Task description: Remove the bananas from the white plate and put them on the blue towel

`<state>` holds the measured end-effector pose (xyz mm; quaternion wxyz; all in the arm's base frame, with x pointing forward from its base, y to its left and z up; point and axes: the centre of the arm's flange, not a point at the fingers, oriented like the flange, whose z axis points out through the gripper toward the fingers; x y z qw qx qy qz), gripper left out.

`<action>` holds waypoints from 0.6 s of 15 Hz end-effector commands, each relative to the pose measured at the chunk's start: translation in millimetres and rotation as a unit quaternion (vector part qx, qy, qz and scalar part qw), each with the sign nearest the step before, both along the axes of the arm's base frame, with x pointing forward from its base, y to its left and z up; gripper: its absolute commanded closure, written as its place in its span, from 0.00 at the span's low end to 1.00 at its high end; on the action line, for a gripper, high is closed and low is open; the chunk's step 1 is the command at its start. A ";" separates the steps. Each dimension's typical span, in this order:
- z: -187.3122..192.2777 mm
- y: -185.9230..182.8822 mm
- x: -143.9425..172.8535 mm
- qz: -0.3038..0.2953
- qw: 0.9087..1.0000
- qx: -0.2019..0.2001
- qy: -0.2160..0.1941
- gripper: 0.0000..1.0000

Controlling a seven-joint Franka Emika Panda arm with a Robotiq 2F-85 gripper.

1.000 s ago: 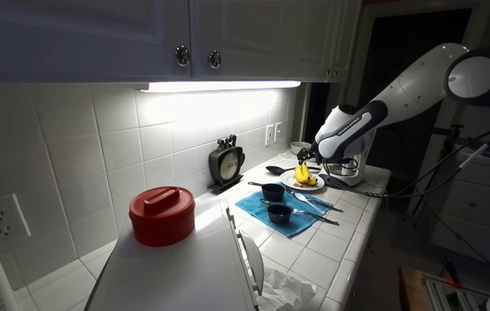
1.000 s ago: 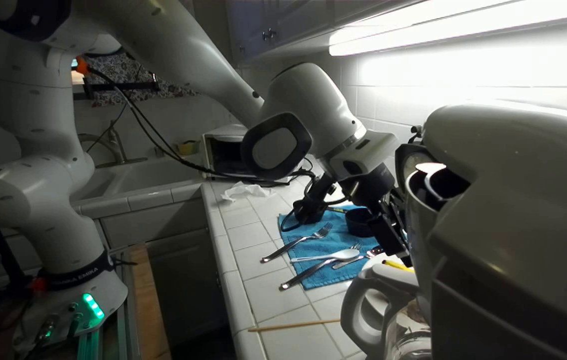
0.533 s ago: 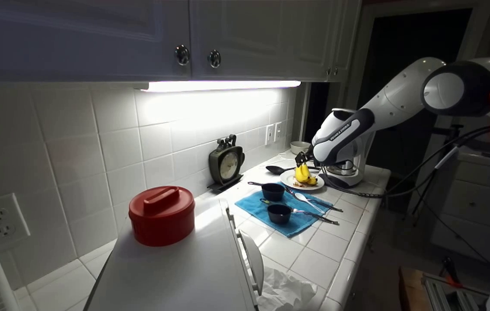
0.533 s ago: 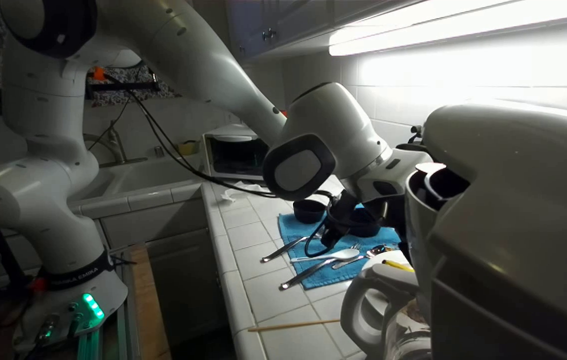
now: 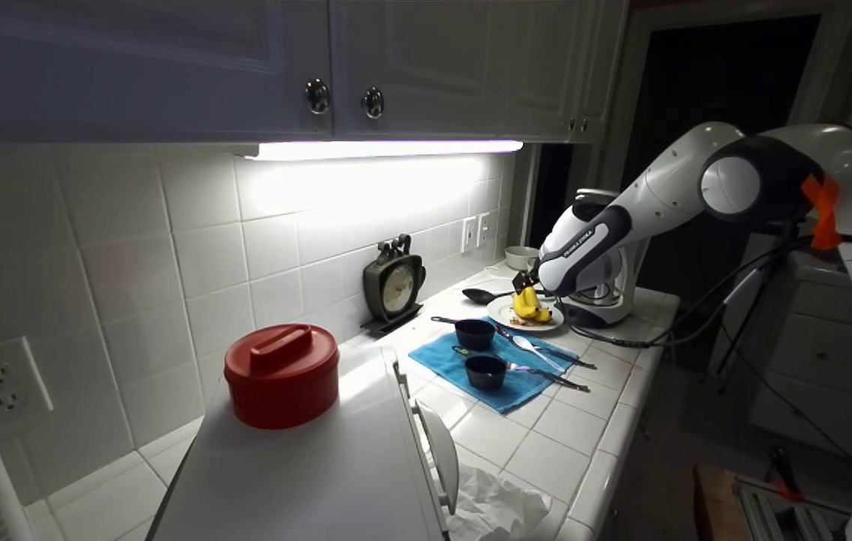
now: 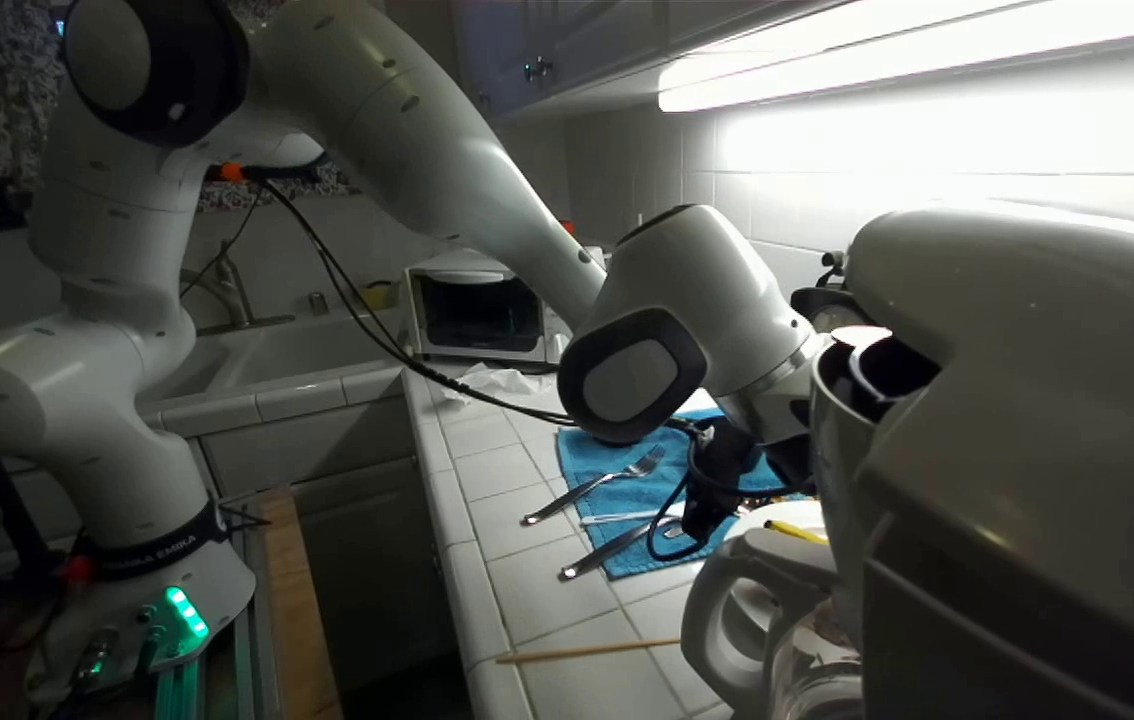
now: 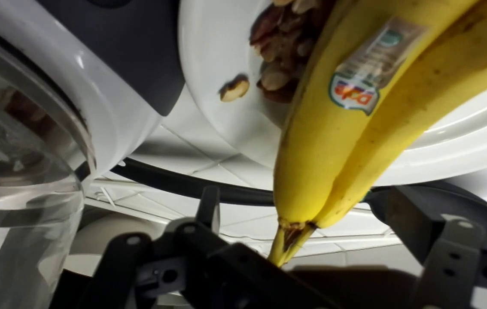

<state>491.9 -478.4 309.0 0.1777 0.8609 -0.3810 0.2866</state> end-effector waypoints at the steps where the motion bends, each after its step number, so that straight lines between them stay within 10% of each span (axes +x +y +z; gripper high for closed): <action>1: -11.6 -11.0 12.0 -0.006 1.000 -0.018 -0.009 0.00; 9: -13.2 -10.8 24.7 -0.016 0.999 -0.021 -0.046 0.00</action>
